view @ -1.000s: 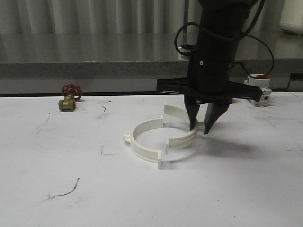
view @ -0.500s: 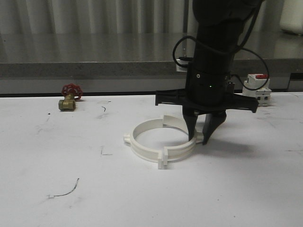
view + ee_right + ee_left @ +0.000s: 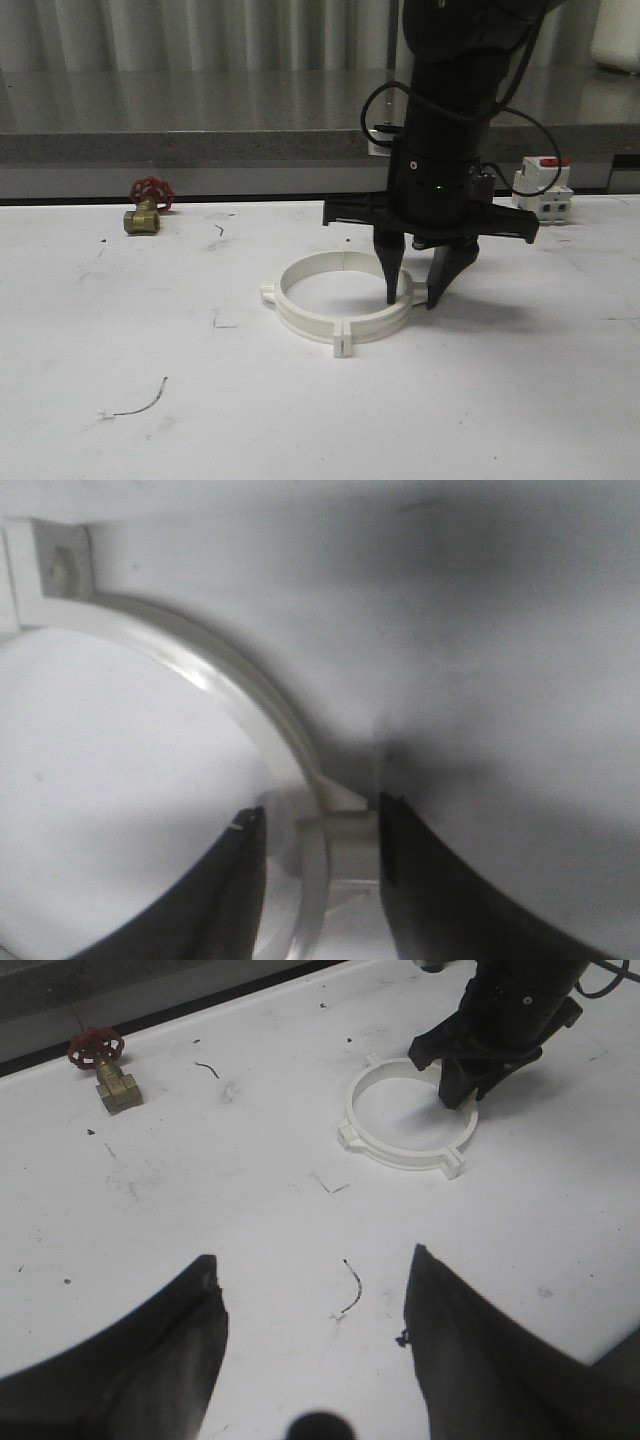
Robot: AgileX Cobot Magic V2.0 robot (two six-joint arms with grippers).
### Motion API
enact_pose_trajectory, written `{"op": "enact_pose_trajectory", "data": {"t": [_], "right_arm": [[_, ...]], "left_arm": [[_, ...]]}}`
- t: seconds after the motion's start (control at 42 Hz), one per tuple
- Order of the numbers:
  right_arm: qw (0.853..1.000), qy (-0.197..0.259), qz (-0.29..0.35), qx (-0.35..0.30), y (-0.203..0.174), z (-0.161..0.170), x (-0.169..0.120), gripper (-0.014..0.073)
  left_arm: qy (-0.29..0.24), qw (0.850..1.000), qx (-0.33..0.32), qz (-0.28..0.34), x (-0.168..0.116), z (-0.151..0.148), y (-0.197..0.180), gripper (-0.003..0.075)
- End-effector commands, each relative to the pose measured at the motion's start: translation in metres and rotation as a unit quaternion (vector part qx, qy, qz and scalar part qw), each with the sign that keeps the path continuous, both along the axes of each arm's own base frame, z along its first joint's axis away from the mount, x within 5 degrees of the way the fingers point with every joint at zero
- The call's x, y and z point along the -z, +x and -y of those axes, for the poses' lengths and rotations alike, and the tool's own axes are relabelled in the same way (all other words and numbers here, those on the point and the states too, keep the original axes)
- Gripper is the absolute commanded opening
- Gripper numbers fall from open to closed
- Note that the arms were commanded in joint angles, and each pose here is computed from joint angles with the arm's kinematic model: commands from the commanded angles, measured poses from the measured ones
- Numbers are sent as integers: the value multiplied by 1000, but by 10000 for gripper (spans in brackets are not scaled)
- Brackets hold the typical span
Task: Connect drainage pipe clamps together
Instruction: 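Open the right gripper and lift it away from the ring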
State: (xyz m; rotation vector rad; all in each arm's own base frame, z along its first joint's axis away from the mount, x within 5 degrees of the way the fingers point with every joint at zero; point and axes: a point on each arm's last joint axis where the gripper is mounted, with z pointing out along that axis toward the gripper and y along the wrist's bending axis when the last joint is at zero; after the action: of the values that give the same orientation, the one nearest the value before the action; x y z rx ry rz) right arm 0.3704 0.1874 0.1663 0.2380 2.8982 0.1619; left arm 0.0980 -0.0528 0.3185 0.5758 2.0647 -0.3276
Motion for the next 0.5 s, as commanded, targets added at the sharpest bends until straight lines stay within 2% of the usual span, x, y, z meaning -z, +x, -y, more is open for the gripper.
{"op": "enact_pose_trajectory", "data": {"t": [0.0, 0.167, 0.333, 0.476], "right_arm": [[999, 19, 46, -5, 3, -2, -28, 342], [998, 27, 62, -5, 1, -1, -42, 342], [994, 29, 107, -20, -11, 8, -87, 342], [987, 5, 141, -74, -31, 21, -131, 342]], "left_arm": [[-29, 999, -8, 39, -14, 1, 3, 384], [-29, 999, -8, 39, -14, 1, 3, 384], [-29, 999, -8, 39, -14, 1, 3, 384], [-29, 999, -8, 39, -14, 1, 3, 384]]}}
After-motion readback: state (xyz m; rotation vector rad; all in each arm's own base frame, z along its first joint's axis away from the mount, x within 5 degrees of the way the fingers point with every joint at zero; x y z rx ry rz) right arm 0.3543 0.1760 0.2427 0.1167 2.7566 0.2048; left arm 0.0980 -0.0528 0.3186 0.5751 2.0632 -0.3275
